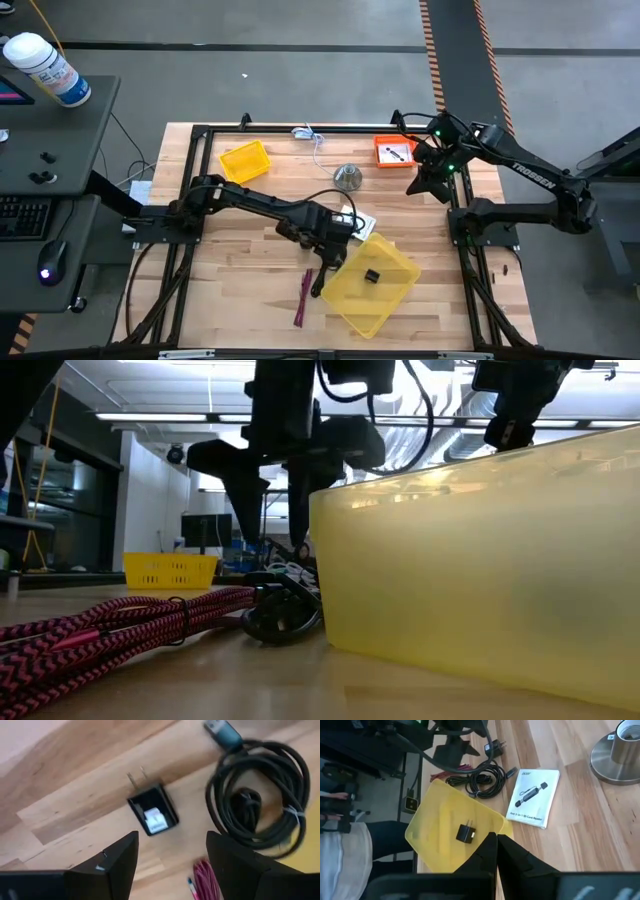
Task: Pick and place items into bin
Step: Put the black adapter into the yellow transparent bin
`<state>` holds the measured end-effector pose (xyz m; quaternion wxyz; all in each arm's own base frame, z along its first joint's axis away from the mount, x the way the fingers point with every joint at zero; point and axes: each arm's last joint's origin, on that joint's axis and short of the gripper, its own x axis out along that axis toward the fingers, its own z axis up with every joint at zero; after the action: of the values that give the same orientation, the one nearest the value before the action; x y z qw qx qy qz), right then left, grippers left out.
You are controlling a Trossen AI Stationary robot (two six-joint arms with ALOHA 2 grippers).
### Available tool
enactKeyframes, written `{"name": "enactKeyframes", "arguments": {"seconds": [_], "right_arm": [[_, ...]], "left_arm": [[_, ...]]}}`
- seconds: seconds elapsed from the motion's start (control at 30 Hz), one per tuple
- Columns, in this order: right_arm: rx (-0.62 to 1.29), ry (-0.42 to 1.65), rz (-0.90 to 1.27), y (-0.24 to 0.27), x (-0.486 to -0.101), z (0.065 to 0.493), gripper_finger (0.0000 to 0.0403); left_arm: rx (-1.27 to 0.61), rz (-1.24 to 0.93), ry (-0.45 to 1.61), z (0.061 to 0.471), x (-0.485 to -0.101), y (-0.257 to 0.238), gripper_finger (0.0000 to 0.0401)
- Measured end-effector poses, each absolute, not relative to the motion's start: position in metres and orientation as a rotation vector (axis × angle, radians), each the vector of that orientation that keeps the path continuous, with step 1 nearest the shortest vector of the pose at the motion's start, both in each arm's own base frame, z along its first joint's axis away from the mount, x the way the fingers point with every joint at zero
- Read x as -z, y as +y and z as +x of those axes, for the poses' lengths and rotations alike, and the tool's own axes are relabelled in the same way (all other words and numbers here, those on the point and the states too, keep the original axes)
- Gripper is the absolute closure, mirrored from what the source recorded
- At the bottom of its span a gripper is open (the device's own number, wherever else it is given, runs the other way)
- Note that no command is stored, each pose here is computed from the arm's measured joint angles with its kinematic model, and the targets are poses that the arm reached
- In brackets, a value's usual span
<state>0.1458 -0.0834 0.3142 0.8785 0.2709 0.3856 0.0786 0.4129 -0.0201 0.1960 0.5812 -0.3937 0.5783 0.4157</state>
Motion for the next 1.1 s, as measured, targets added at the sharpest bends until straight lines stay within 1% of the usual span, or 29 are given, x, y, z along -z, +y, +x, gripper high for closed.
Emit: {"name": "enactKeyframes", "arguments": {"seconds": [0.1, 0.43, 0.67, 0.93, 1.03, 1.1], "right_arm": [[-0.157, 0.805, 0.581, -0.083, -0.314, 0.146, 0.0403], [-0.154, 0.805, 0.591, -0.083, -0.314, 0.146, 0.0402], [-0.153, 0.805, 0.593, -0.083, -0.314, 0.146, 0.0402], [-0.148, 0.805, 0.602, -0.083, -0.315, 0.146, 0.0402], [-0.147, 0.804, 0.604, -0.083, -0.315, 0.146, 0.0402], [-0.147, 0.804, 0.604, -0.083, -0.315, 0.146, 0.0402]], "left_arm": [[-1.032, -0.892, 1.34, 0.409, -0.192, -0.018, 0.0183], [-1.098, -0.973, 1.34, 0.407, -0.177, -0.009, 0.0183], [-1.088, -1.01, 1.288, 0.409, -0.163, -0.009, 0.0183], [-1.065, -0.996, 1.308, 0.402, -0.141, -0.009, 0.0184], [-1.045, -0.987, 1.308, 0.402, -0.141, -0.01, 0.0204], [-1.039, -0.987, 1.298, 0.403, -0.141, -0.009, 0.0234]]}}
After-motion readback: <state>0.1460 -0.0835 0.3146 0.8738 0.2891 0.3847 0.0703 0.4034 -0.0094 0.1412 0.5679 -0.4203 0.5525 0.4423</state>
